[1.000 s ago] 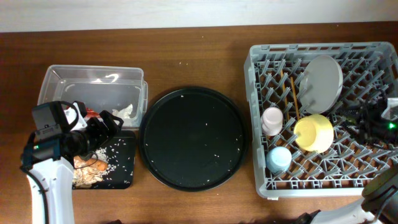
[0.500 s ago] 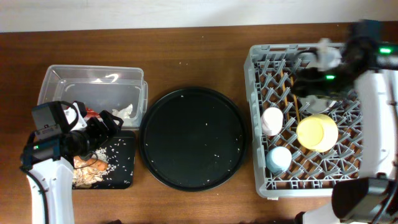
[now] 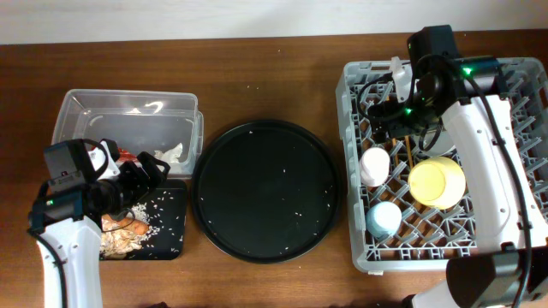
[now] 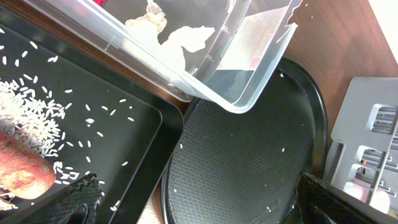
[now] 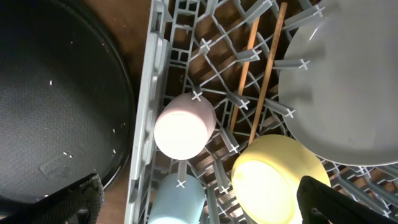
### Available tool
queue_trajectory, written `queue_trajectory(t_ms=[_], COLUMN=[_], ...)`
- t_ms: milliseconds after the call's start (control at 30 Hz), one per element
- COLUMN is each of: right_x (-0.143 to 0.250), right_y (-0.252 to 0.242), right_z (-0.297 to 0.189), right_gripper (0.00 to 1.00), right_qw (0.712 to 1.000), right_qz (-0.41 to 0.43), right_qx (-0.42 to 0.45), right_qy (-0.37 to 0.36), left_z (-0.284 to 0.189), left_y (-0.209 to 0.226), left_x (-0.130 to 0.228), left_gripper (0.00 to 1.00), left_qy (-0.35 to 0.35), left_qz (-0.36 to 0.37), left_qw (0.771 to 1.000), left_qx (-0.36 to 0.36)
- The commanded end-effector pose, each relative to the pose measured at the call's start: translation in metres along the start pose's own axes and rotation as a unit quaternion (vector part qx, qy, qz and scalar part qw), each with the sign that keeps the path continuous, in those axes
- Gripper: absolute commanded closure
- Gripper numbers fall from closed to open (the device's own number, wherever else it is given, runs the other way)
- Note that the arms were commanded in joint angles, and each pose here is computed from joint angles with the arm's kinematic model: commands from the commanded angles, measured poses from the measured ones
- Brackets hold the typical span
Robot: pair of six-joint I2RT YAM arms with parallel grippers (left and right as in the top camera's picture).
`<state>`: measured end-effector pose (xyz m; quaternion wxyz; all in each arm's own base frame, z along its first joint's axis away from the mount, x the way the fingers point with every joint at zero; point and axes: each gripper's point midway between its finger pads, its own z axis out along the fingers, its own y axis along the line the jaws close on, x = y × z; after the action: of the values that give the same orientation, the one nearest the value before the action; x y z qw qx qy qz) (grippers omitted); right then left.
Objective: Sort waste into correct bins and load items into the dishwasher rack
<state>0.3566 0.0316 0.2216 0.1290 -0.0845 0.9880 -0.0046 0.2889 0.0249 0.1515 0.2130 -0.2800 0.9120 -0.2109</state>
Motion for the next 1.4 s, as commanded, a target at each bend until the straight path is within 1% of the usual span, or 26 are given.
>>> queue_trajectory(t_ms=[0, 133, 233, 467, 567, 700, 833, 867, 933, 1000, 1100, 1200, 1300, 1367], right_x=[-0.003, -0.003, -0.002, 0.015, 0.036, 0.079, 0.123, 0.129, 0.143, 0.149, 0.155, 0.145, 0.126, 0.119], right_y=[0.000, 0.001, 0.001, 0.001, -0.008, -0.007, -0.001, 0.000, 0.009, 0.015, 0.019, 0.020, 0.031, 0.031], right_z=[-0.004, -0.005, -0.019, -0.097, -0.145, -0.209, -0.238, -0.239, -0.232, -0.220, -0.183, -0.144, -0.101, -0.081], right_gripper=[0.02, 0.01, 0.02, 0.02, 0.02, 0.02, 0.02, 0.02, 0.02, 0.02, 0.02, 0.02, 0.02, 0.02], right_qw=[1.000, 1.000, 1.000, 0.990, 0.977, 0.949, 0.921, 0.916, 0.891, 0.873, 0.842, 0.811, 0.773, 0.755], right_qz=[0.000, -0.001, 0.000, 0.002, 0.009, 0.015, 0.015, 0.014, 0.007, 0.000, -0.004, -0.007, -0.031, -0.025], right_qx=[0.007, 0.007, 0.009, 0.016, 0.049, 0.057, 0.053, 0.050, 0.034, 0.023, 0.019, 0.019, -0.004, -0.010], right_qy=[-0.007, -0.009, -0.028, -0.138, -0.208, -0.310, -0.385, -0.398, -0.452, -0.488, -0.539, -0.585, -0.634, -0.655], left_z=[-0.006, -0.006, -0.006, -0.006, -0.006, -0.006, -0.006, -0.006, -0.006, -0.006, -0.006, -0.006, -0.006, -0.006], left_y=[-0.005, -0.005, -0.005, -0.005, -0.005, -0.005, -0.005, -0.005, -0.005, -0.005, -0.005, -0.005, -0.005, -0.005], left_x=[-0.005, -0.005, -0.005, -0.005, -0.005, -0.005, -0.005, -0.005, -0.005, -0.005, -0.005, -0.005, -0.005, -0.005], left_gripper=[0.01, 0.01, 0.01, 0.01, 0.01, 0.01, 0.01, 0.01, 0.01, 0.01, 0.01, 0.01, 0.01, 0.01], left_qy=[-0.011, -0.011, -0.011, -0.011, -0.011, -0.011, -0.011, -0.011, -0.011, -0.011, -0.011, -0.011, -0.011, -0.011], left_qz=[0.012, 0.012, 0.012, 0.012, 0.012, 0.012, 0.012, 0.012, 0.012, 0.012, 0.012, 0.012, 0.012, 0.012], left_qw=[1.000, 1.000, 1.000, 1.000, 1.000, 1.000, 1.000, 1.000, 1.000, 1.000, 1.000, 1.000, 1.000, 1.000], left_qx=[0.009, 0.009, 0.009, 0.009, 0.009, 0.009, 0.009, 0.009, 0.009, 0.009, 0.009, 0.009, 0.009, 0.009])
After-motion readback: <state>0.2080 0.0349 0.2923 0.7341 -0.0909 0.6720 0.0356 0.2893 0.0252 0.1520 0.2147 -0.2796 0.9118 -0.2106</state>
